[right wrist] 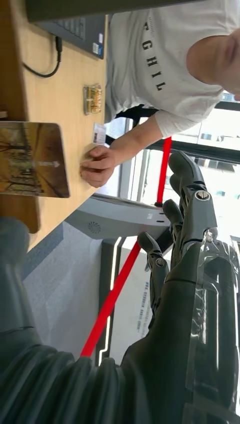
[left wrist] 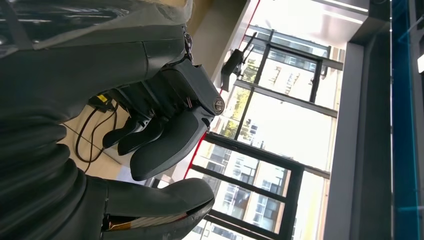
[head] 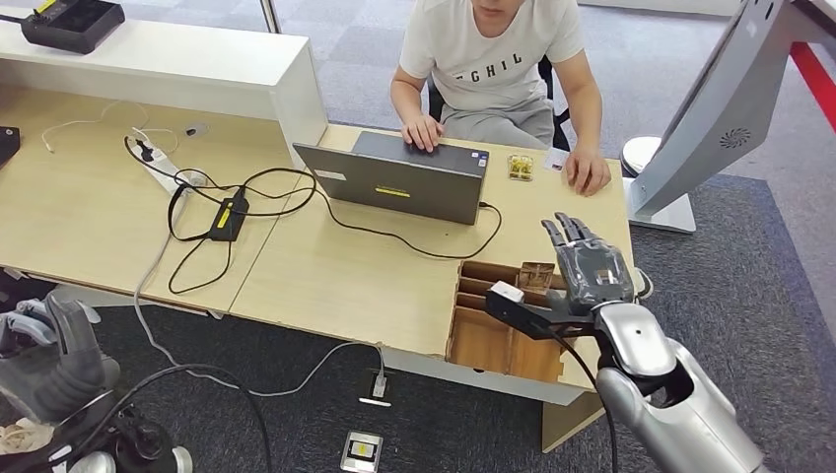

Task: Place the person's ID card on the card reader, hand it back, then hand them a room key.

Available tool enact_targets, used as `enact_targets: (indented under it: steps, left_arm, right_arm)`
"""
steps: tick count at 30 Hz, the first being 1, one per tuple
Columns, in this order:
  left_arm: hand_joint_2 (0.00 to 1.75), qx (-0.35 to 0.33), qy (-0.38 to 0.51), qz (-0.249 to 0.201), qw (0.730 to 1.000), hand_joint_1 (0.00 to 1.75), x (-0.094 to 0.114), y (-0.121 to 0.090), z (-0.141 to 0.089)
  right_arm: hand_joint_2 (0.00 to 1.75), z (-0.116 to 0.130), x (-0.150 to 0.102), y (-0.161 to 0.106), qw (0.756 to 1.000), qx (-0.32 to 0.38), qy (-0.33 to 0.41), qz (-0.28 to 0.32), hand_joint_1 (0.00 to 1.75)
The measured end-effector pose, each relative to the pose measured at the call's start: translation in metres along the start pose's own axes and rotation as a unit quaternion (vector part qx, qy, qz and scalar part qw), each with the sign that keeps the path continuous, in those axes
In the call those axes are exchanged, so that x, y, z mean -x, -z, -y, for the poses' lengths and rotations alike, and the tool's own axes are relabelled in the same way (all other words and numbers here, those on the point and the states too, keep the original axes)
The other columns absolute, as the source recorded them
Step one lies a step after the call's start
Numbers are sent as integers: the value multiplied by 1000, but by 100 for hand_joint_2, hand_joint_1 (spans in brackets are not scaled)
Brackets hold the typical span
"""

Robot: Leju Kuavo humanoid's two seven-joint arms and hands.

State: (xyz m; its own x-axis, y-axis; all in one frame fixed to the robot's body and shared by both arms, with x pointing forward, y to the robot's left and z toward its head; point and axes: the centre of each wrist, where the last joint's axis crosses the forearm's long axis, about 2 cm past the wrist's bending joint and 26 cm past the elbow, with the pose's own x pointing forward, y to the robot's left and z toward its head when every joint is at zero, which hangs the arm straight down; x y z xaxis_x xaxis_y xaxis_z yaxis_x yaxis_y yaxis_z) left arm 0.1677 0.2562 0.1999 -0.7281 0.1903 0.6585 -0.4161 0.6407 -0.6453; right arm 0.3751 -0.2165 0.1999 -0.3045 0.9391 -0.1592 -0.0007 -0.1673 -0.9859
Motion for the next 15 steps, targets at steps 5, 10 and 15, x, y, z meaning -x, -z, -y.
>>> enact_targets:
  steps: [5, 10, 15]
  left_arm:
    - [175, 0, -2, -1, 1000, 175, 1, 0, 1]
    - [175, 1, -5, -3, 1000, 175, 1, 0, 2]
    - [175, 1, -6, -4, 1000, 175, 1, 0, 3]
  right_arm:
    - [175, -11, -4, 3, 1000, -22, -7, 2, 25]
    - [175, -19, -5, 6, 999, -38, -15, 1, 28]
    - [175, -24, -5, 7, 999, -48, -20, -1, 28]
